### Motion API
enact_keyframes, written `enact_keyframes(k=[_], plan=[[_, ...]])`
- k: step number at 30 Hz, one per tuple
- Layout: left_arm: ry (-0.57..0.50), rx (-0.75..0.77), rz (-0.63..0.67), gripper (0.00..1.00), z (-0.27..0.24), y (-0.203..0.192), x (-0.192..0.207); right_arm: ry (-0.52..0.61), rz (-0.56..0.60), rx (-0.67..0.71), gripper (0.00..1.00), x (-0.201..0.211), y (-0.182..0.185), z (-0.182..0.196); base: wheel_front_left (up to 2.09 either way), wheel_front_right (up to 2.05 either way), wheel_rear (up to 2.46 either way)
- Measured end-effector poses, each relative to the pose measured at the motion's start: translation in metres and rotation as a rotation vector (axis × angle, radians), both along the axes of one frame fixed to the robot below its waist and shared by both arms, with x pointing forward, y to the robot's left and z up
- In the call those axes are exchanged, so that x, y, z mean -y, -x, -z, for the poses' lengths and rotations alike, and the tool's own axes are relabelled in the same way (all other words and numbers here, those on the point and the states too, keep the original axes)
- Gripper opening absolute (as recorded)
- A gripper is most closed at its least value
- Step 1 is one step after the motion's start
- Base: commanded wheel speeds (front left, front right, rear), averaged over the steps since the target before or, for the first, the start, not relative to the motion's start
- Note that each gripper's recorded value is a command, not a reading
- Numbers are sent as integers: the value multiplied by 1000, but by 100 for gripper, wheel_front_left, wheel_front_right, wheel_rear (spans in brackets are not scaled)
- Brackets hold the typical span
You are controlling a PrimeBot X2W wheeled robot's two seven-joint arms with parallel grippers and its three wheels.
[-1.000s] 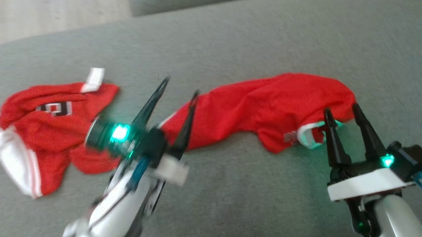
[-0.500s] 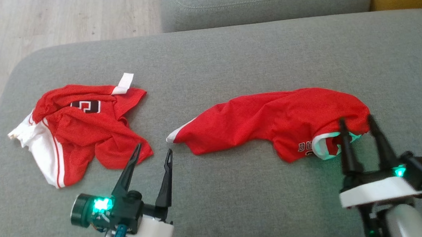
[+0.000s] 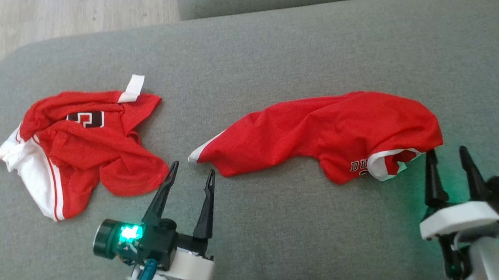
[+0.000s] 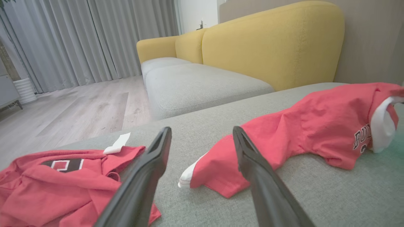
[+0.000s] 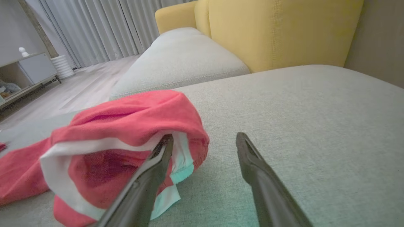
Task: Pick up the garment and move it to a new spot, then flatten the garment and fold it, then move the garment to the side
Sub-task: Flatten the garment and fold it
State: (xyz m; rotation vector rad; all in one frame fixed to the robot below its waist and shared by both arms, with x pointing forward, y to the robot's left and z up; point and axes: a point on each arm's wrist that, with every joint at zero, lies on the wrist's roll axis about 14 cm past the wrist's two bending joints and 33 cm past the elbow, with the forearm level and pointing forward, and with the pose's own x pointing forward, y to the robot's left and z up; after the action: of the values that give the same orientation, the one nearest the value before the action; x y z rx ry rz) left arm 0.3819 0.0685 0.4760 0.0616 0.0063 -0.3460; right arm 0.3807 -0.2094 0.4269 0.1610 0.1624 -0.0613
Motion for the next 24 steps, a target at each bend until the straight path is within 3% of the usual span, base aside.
enact_keyframes(k=[9,13,15,24], plan=[[5,-24,-16,100,9,-13,-5,87,-116,-117,100,-27,-24,35,0,0,0],[0,-35,-31,100,13,-13,-9,108,-113,-114,100,-24,-34,34,0,0,0],[2,-36,-34,100,13,-13,-11,109,-102,-101,0,-22,-39,30,0,0,0],[19,2,-50,100,-3,-10,-11,40,36,83,0,12,-51,-29,0,0,0]])
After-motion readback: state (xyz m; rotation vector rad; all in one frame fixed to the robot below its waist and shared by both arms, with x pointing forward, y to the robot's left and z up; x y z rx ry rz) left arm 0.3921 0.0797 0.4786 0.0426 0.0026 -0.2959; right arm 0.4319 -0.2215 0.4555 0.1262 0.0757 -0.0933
